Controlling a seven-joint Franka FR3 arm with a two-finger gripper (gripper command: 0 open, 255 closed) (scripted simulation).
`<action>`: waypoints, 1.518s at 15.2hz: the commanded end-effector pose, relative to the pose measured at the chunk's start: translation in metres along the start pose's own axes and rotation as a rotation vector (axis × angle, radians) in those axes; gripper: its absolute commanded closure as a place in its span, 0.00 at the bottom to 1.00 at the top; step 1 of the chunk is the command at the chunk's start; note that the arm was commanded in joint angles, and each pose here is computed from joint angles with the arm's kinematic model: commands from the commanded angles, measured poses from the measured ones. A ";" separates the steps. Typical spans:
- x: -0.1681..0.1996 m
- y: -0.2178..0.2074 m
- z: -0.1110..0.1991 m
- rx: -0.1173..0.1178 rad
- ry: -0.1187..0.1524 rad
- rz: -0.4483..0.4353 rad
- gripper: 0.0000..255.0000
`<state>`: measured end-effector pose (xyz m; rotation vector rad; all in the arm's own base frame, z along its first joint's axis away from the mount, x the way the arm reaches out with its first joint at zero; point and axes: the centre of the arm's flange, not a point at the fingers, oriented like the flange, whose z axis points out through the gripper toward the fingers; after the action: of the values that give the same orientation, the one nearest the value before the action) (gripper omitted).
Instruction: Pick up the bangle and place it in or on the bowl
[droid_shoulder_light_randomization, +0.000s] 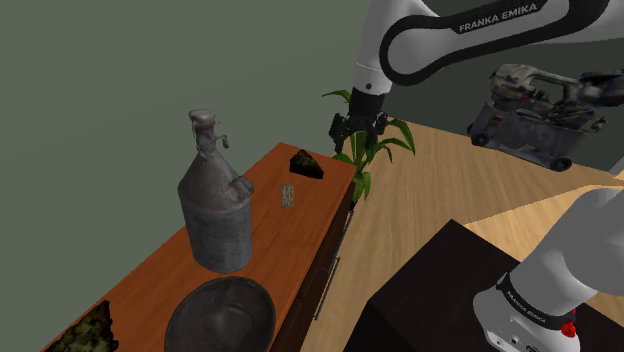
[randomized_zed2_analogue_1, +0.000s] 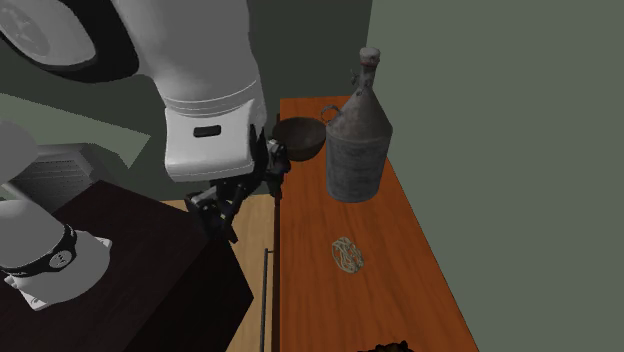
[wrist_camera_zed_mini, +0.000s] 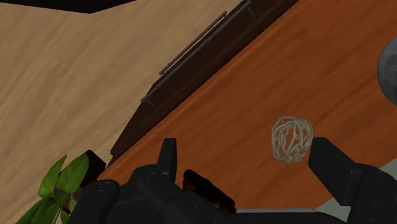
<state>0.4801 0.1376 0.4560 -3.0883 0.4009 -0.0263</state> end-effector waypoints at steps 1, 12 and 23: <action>0.012 -0.015 0.017 0.002 -0.001 0.013 0.00; 0.087 -0.100 0.108 0.010 -0.006 0.079 0.00; 0.111 -0.125 0.175 0.012 -0.007 0.099 0.00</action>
<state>0.6234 0.2339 0.2941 -3.0511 0.5499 -0.0149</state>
